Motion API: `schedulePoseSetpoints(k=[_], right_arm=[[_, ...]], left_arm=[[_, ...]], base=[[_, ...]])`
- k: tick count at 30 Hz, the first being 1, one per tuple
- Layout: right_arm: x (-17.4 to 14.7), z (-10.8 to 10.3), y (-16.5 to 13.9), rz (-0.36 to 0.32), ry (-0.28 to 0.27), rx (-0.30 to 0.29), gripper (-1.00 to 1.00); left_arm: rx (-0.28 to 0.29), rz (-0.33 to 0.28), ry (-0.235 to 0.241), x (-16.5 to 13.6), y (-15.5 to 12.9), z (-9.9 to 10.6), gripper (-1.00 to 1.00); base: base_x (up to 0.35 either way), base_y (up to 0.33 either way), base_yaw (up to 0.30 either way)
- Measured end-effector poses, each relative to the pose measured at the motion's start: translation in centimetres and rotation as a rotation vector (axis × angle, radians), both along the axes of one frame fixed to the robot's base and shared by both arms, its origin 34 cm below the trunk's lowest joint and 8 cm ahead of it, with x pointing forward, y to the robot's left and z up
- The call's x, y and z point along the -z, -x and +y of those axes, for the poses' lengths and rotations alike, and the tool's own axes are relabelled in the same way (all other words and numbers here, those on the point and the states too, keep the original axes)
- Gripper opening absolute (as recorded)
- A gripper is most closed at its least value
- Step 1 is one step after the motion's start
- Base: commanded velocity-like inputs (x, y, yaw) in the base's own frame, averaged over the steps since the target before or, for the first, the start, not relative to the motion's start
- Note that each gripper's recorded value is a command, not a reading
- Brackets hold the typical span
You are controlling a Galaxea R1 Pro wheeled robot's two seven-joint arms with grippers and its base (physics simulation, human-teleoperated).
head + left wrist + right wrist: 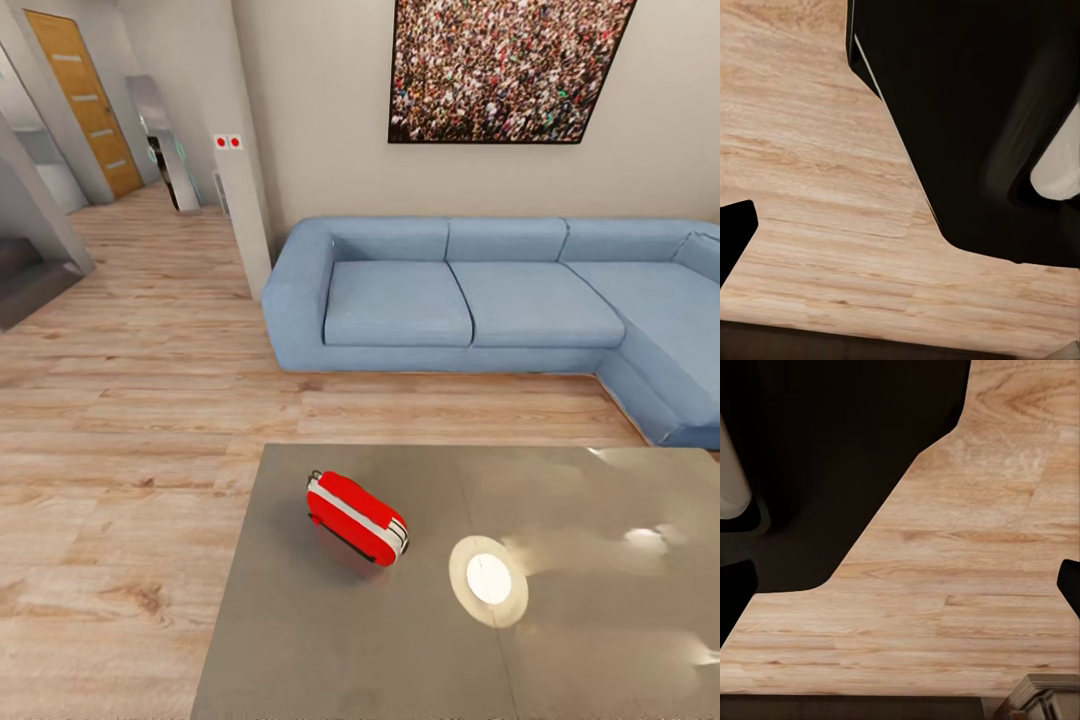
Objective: Turn on the radio receiver that's on the table in the living room.
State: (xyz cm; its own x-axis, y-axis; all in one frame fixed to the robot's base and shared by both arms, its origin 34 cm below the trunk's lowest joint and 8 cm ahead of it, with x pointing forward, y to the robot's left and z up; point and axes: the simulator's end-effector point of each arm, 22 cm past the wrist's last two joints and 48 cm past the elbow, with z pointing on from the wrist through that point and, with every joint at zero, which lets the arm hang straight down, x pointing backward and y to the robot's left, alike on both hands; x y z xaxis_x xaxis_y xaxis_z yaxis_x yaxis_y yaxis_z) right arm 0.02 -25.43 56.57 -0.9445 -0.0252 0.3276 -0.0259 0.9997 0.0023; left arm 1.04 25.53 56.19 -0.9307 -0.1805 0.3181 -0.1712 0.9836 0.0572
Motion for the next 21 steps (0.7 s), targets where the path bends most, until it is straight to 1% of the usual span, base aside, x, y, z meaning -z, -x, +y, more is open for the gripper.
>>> schedulePoseSetpoints(k=[21], right_arm=[[-0.5, 0.1, 1.2, 0.033, -0.001, 0.000, 1.00]], left_arm=[[0.000, 0.025, 0.000, -0.4, 1.0, 0.0, 1.00]], base=[[0.000, 0.000, 0.000]])
